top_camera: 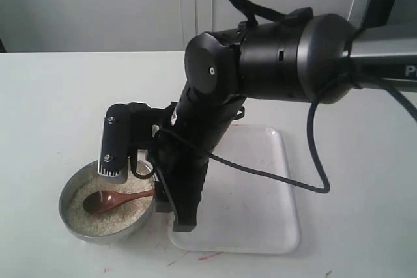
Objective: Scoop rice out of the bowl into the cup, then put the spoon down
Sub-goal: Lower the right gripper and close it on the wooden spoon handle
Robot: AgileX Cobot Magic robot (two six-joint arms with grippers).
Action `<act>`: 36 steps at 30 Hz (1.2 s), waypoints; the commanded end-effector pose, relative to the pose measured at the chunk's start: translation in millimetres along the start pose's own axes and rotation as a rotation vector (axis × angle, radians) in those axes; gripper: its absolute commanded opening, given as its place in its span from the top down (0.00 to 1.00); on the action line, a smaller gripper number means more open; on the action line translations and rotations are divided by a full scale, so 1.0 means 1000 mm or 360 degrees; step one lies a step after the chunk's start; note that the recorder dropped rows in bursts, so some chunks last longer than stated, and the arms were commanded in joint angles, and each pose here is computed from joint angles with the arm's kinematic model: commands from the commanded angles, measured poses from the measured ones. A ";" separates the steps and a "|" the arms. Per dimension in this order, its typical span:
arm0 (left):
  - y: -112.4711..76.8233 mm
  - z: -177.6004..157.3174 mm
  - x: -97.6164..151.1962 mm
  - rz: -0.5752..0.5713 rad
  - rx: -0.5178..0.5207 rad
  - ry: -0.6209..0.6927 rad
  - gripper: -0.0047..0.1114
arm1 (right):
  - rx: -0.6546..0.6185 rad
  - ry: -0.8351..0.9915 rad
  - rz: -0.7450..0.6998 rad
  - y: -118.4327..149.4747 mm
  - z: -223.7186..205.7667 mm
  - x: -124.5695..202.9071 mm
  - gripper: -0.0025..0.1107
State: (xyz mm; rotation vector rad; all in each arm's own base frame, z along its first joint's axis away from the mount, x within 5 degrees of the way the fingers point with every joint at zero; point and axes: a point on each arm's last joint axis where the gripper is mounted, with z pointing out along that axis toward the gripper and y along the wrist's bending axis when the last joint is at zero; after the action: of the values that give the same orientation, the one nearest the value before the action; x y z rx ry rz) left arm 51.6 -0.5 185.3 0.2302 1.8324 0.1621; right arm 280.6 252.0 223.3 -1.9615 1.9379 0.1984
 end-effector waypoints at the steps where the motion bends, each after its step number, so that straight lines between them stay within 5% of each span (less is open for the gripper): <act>1: -0.002 0.001 0.007 -0.0016 0.0033 0.0097 0.84 | 0.0057 -0.0005 0.0004 -0.005 0.003 -0.002 0.52; 36: -0.002 0.001 0.007 -0.0016 0.0033 0.0097 0.84 | 0.0069 0.0093 0.0061 -0.010 0.030 0.006 0.58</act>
State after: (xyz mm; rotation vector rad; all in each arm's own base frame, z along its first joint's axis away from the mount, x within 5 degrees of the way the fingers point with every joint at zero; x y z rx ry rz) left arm 51.6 -0.5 185.3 0.2302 1.8324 0.1621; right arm 294.3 255.8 192.3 -1.9263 2.0133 0.1245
